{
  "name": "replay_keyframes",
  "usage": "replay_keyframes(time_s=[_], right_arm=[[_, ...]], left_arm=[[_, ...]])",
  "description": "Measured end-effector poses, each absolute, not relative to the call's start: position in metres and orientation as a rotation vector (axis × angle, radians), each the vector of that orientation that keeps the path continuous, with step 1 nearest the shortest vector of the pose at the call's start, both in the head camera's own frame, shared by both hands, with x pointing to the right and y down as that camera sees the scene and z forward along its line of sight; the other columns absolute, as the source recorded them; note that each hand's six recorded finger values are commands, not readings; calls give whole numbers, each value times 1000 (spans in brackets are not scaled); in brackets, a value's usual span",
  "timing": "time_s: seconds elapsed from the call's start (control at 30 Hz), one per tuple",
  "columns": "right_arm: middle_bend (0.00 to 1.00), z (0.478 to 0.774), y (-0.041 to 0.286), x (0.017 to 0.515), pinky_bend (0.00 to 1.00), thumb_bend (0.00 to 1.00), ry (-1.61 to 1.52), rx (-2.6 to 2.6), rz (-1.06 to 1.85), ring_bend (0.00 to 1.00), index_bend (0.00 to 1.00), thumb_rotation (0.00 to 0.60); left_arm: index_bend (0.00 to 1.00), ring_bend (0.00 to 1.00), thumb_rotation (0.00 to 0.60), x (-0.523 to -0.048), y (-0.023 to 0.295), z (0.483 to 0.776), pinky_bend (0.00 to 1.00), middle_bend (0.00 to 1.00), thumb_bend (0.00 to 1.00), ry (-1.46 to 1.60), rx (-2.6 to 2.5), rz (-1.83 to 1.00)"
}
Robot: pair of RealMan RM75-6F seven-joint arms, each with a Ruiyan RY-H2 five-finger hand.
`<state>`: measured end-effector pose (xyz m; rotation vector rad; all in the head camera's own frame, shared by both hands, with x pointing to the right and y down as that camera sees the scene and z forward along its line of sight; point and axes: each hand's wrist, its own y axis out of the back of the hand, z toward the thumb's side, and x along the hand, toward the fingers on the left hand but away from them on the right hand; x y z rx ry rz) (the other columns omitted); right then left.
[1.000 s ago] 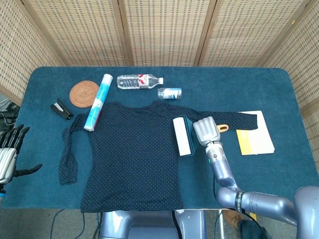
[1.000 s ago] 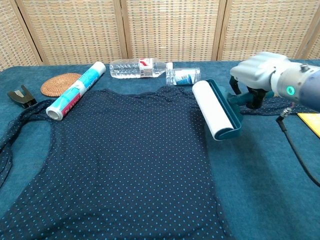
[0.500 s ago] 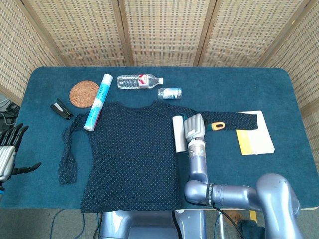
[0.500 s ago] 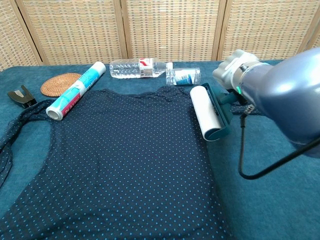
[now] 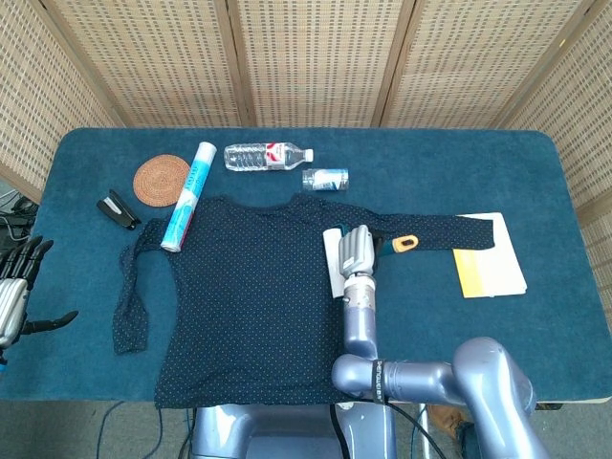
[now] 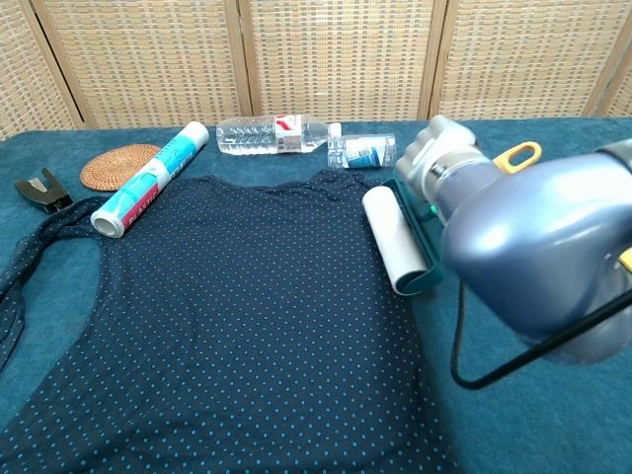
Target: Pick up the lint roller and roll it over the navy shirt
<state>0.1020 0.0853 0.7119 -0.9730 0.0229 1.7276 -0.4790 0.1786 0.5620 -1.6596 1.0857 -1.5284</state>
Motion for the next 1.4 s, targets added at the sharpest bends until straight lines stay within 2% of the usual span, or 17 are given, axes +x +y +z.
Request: replay_keyframes(time_s=[0.53,0.97,1.17,1.4], right_arm=[[1000,712,126,18,1000,857,71,-986,1642,1000,746,600],[1000,707,144,-16,1000,858,51,-1022,1633,1000,744,600],[1000,704,144,-19,1000,858,43,-1007,1622,1000,739,600],[1000,700,125,12,1000,858,33,-921,1654,1000,737,600]], left_arm=[[0,0,600,-484,176,560,0,0,0,1113,-1693,-1520],[0,0,600,-483,176,563,0,0,0,1098,-1700,-1522],[0,0,600,-482,176,563,0,0,0,1093,-1701,-1522],[0,0,600,-481,177,566,0,0,0,1081,-1696,-1529]])
